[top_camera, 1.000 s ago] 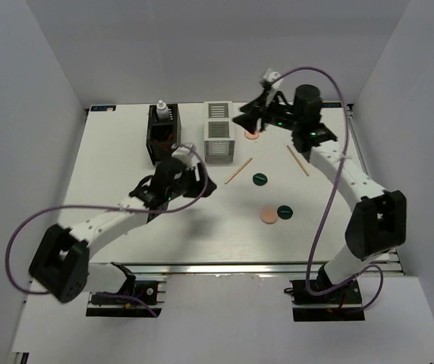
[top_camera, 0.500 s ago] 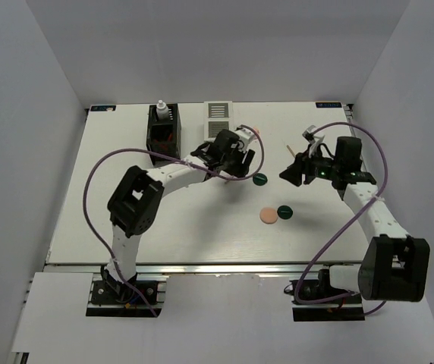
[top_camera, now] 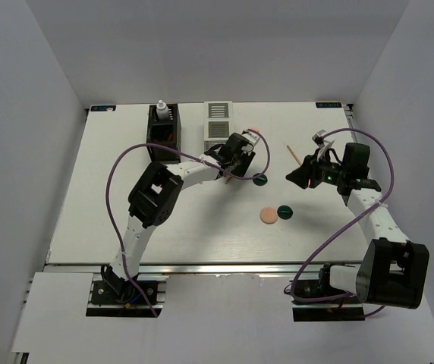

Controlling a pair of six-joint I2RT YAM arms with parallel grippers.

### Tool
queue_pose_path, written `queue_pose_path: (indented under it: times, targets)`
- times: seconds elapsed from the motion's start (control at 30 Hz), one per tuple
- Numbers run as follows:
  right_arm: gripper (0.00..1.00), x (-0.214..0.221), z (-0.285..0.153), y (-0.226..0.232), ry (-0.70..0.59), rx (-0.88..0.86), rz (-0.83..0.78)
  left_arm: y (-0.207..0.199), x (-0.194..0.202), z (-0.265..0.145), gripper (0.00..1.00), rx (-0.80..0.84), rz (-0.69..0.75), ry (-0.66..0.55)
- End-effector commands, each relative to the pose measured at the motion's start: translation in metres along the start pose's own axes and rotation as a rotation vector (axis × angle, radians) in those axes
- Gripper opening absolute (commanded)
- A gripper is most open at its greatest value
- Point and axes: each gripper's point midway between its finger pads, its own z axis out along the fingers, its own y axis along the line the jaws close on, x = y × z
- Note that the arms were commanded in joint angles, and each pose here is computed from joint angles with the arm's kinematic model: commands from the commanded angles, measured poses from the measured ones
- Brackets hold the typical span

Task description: Organize the makeup

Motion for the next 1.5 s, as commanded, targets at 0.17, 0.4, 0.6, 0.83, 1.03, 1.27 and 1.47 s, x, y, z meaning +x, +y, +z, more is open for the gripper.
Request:
queue_pose_path:
  times: [0.17, 0.4, 0.6, 0.83, 1.03, 1.27, 1.47]
  targets:
    - [0.45, -0.005, -0.001, 0.005, -0.029, -0.025, -0.007, -0.003, -0.004, 0.005, 0.50, -0.002, -0.029, -0.004]
    - [0.45, -0.002, -0.001, 0.006, -0.031, -0.025, 0.003, -0.009, 0.015, 0.004, 0.30, 0.027, -0.036, 0.043]
    - [0.45, -0.003, -0.001, 0.007, -0.033, -0.026, 0.004, -0.021, 0.037, -0.009, 0.16, 0.097, -0.082, 0.080]
    - [0.44, 0.001, -0.002, 0.009, -0.033, -0.032, 0.006, -0.028, 0.022, -0.041, 0.00, 0.147, -0.170, -0.017]
    - [0.44, 0.003, -0.001, 0.010, -0.034, -0.037, 0.016, -0.034, -0.044, -0.092, 0.00, 0.235, -0.200, -0.226]
    - [0.44, 0.003, -0.001, 0.010, -0.035, -0.035, 0.021, -0.027, -0.112, -0.146, 0.00, 0.261, -0.231, -0.447]
    - [0.44, 0.006, 0.000, 0.010, -0.034, -0.040, 0.023, 0.027, -0.168, -0.178, 0.00, 0.148, -0.323, -0.666]
